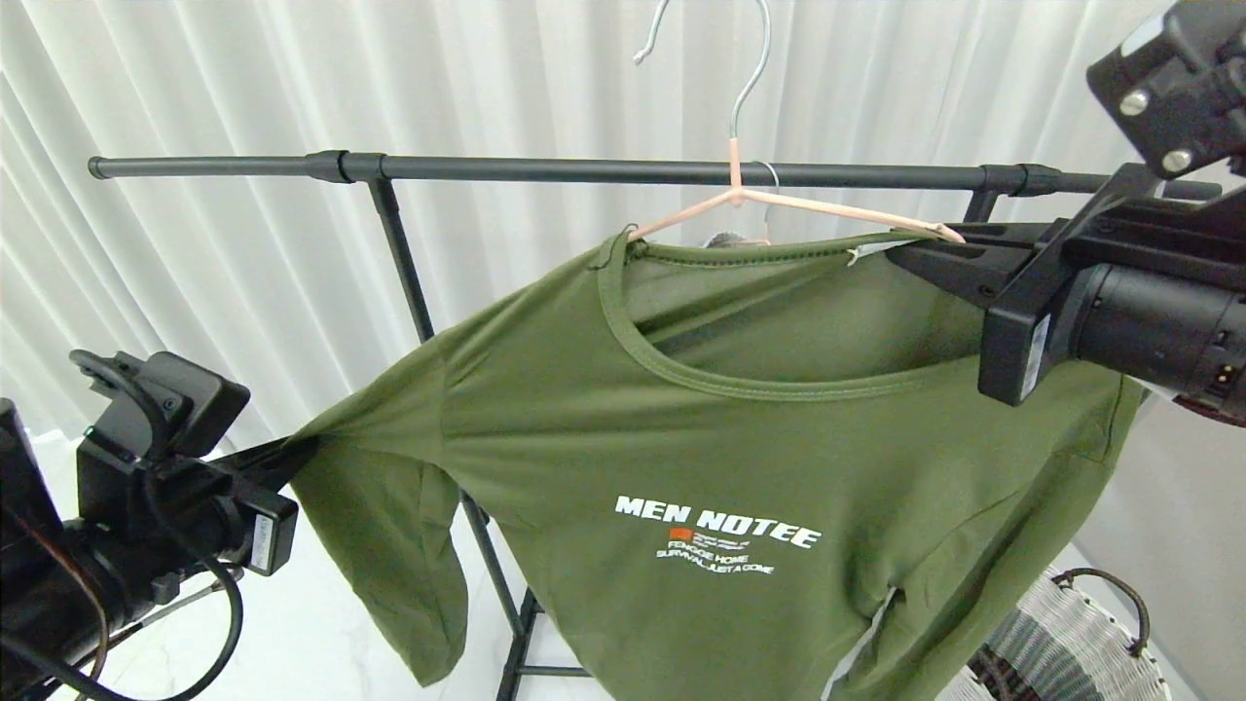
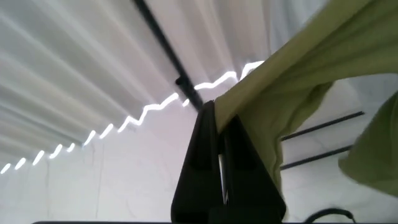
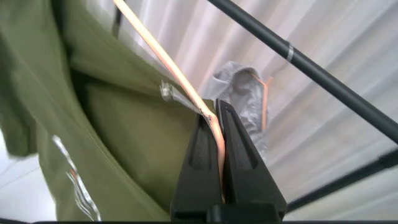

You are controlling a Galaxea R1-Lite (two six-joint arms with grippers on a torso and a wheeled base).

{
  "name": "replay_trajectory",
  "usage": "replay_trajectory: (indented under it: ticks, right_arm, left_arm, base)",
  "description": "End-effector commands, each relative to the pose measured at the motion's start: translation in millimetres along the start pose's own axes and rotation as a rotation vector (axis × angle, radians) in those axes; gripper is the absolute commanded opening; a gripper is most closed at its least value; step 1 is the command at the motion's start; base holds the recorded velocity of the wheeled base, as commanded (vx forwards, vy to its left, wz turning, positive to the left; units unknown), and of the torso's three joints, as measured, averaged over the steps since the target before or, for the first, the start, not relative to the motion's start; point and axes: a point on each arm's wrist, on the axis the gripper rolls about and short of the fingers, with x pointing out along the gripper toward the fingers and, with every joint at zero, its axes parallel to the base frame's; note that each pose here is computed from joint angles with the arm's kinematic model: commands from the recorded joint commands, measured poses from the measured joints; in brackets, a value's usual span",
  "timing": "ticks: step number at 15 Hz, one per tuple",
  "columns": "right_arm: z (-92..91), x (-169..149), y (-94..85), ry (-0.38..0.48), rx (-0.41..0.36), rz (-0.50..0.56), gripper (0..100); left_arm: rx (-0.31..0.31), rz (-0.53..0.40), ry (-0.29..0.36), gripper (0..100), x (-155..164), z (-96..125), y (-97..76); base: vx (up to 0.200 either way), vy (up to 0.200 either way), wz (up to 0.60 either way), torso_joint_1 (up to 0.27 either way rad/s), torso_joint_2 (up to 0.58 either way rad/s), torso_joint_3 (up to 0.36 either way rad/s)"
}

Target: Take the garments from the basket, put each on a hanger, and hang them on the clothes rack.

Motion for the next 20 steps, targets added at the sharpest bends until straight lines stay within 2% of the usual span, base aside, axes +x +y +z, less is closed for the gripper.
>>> replay_trajectory:
  ticks: [1,2,3,10,12,15,16,20]
  right_arm:
    - [0.6,-2,-2.1,-0.004,0.001,-0.010,0]
    - [0.2,-2,-2.2,-0.002,0.001,-0.011,0]
    - [-0.4,-1,-1.8,0.001,0.000,-0.010,0]
    - [-7.5,-2,-11.1,0.046,-0.003,-0.096,0]
    - [-10.0,-4,-13.7,0.055,-0.004,-0.108,0]
    - [-17.5,-10,-21.6,0.089,-0.009,-0.168,0]
    - [-23.0,-14,-28.9,0.117,-0.026,-0.222,0]
    - [-35.3,-30,-40.2,0.183,-0.052,-0.281,0]
  left_arm:
    - [0.004,0.024,-0.016,0,-12,-2,1.2]
    - [0.008,0.021,-0.021,0,-13,-1,0.9]
    - [0.012,0.012,-0.030,100,-14,0,-0.8]
    - [0.021,0.029,-0.083,100,-25,6,0.8]
    - [0.041,0.032,-0.088,100,-26,8,1.3]
    - [0.073,0.058,-0.131,100,-32,15,4.7]
    - [0.073,0.066,-0.139,100,-34,16,5.3]
    - [0.071,0.085,-0.136,100,-39,14,5.5]
  base:
    - [0.000,0.000,0.00,0.000,0.00,0.000]
    - [0.000,0.000,0.00,0.000,0.00,0.000]
    - [0.000,0.000,0.00,0.000,0.00,0.000]
    - [0.000,0.000,0.00,0.000,0.00,0.000]
    - [0.000,0.000,0.00,0.000,0.00,0.000]
    - [0.000,0.000,0.00,0.000,0.00,0.000]
    - [0.000,0.000,0.00,0.000,0.00,0.000]
    - [0.000,0.000,0.00,0.000,0.00,0.000]
